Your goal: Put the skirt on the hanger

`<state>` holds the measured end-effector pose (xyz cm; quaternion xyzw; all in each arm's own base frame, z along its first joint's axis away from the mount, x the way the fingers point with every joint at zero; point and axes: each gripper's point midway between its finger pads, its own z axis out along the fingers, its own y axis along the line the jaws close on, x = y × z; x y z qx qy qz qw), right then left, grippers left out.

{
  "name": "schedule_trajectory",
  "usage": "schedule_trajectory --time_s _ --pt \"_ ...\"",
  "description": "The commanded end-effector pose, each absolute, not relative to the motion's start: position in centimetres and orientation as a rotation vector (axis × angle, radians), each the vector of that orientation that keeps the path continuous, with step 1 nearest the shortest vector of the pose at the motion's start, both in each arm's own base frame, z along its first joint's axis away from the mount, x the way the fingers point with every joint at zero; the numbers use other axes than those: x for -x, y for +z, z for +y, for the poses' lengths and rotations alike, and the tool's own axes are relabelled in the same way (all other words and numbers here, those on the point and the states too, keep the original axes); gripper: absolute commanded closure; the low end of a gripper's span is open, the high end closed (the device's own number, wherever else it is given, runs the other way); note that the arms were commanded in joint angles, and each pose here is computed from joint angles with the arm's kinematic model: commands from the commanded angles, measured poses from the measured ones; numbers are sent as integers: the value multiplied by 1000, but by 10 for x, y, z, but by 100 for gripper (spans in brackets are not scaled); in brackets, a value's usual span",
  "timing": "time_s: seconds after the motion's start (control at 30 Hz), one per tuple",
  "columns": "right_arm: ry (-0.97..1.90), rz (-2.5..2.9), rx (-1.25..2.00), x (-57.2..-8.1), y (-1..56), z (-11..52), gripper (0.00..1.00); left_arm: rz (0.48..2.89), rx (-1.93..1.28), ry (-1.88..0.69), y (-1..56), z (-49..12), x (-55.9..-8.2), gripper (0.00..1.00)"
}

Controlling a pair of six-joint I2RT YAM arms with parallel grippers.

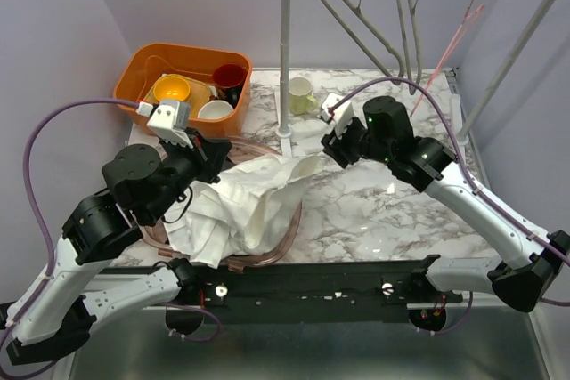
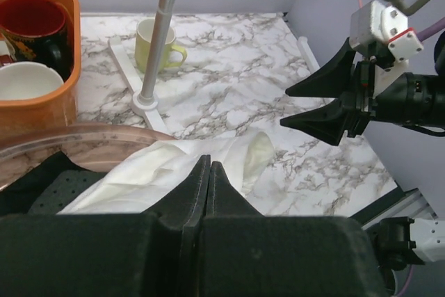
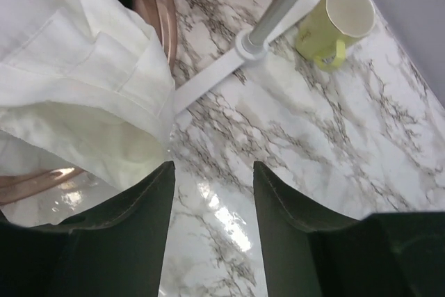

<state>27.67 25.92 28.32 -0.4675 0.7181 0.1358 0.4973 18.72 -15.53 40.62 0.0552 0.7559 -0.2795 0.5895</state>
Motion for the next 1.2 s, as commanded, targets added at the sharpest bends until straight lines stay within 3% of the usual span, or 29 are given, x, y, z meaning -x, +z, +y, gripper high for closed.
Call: schedule_trajectory --time_s 0.0,0.17,0.23,0.3,0.33,0.43,0.47,0.53,0.57,0.7,1.17 --pt "395 1794 1209 -256 266 236 40 1694 -145 -652 426 -155 -190 100" --pt "593 1793 1311 -231 249 248 40 1731 -229 -681 409 -176 -191 100" --pt "734 1750 1378 -212 249 261 31 1770 -315 -729 395 -192 -185 100" --pt "797 1702 1452 -200 254 264 14 1827 -441 -800 371 -211 -172 100" --pt "830 1684 1470 -196 255 267 12 1848 -473 -813 363 -214 -168 97" --pt "816 1637 1518 -198 255 268 7 1890 -529 -817 341 -214 -160 73" --pt "809 1609 1563 -197 251 269 7 1896 -531 -814 335 -211 -158 60" --pt "835 1562 1599 -195 250 273 6 1895 -529 -813 330 -207 -155 47" --pt "833 1515 1633 -194 249 274 6 1893 -525 -813 326 -204 -153 34" --pt "766 1397 1731 -202 243 277 4 1909 -496 -815 313 -201 -152 17" --pt "630 1350 1747 -224 261 277 4 2025 -468 -827 269 -205 -148 8"
